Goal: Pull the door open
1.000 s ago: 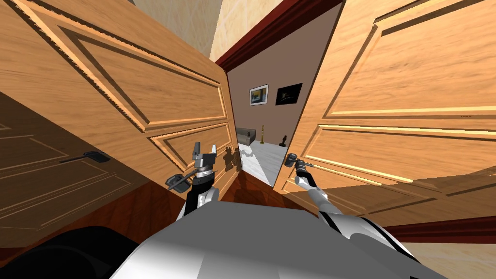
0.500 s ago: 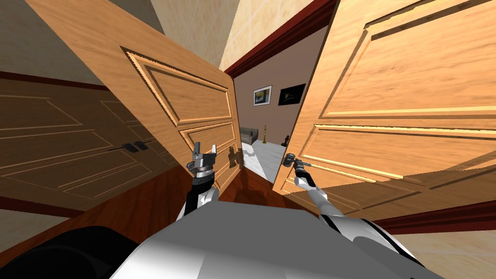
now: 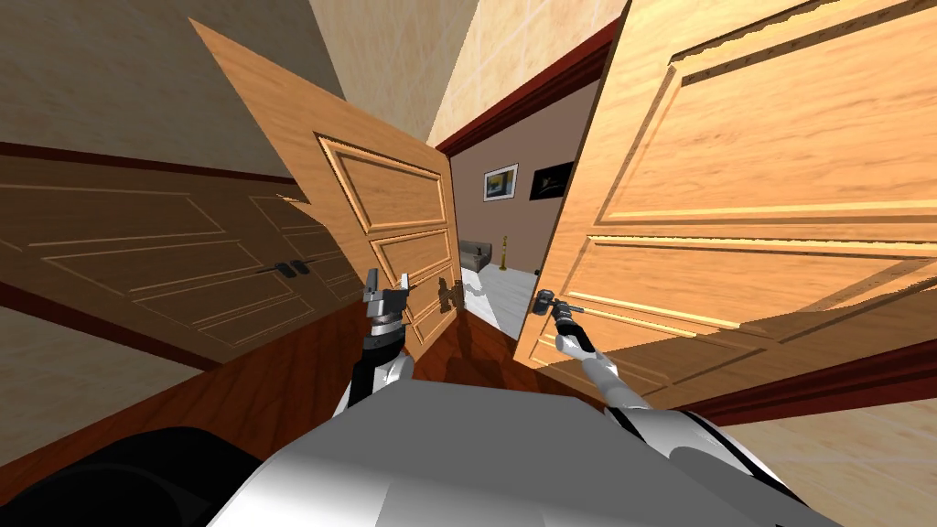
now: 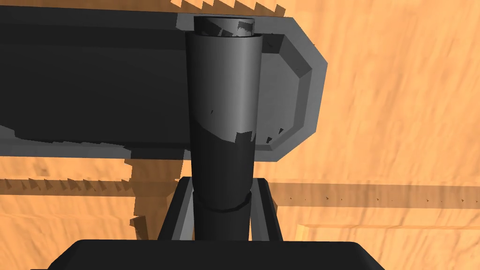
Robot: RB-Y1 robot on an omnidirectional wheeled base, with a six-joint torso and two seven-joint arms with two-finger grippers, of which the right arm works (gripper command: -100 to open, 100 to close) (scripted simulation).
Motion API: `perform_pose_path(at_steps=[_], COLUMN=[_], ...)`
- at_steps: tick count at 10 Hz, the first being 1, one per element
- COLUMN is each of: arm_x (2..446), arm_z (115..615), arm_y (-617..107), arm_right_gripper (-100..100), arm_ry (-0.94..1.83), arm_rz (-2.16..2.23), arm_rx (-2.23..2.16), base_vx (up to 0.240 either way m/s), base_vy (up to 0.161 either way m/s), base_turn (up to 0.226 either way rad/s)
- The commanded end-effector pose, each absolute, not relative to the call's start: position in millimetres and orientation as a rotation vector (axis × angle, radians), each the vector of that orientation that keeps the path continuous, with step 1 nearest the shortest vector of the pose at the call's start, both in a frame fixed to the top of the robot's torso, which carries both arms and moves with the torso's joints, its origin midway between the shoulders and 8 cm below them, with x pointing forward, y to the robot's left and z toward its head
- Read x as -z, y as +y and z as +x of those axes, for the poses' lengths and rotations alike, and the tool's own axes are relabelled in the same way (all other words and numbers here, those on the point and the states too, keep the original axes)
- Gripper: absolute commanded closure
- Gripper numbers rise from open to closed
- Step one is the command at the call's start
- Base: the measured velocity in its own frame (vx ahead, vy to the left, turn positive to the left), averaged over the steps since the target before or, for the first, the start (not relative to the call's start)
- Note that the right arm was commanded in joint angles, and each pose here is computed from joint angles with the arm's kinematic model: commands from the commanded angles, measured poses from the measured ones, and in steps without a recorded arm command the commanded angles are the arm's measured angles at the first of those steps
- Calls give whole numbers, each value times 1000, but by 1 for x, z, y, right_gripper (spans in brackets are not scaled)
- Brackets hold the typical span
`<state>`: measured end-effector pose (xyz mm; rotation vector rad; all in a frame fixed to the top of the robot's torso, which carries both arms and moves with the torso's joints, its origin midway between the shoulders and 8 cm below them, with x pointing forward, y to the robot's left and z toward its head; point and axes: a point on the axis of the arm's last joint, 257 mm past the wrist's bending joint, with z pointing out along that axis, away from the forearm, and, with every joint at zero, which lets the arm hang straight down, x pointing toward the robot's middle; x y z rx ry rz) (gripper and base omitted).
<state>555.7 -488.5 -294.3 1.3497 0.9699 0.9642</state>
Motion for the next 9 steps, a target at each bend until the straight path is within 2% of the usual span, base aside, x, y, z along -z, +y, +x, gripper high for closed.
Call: perform_pose_path(at_steps=[1,9], arm_x=[294,293], arm_z=[556,559], arm_y=[-485,-460], arm_right_gripper=[100,100], arm_ry=[979,1046], arm_rz=[1344,1305], arm_rx=[-974,-1046], base_vx=[-189,-235], base_vy=[-21,-69], base_turn=[82,122])
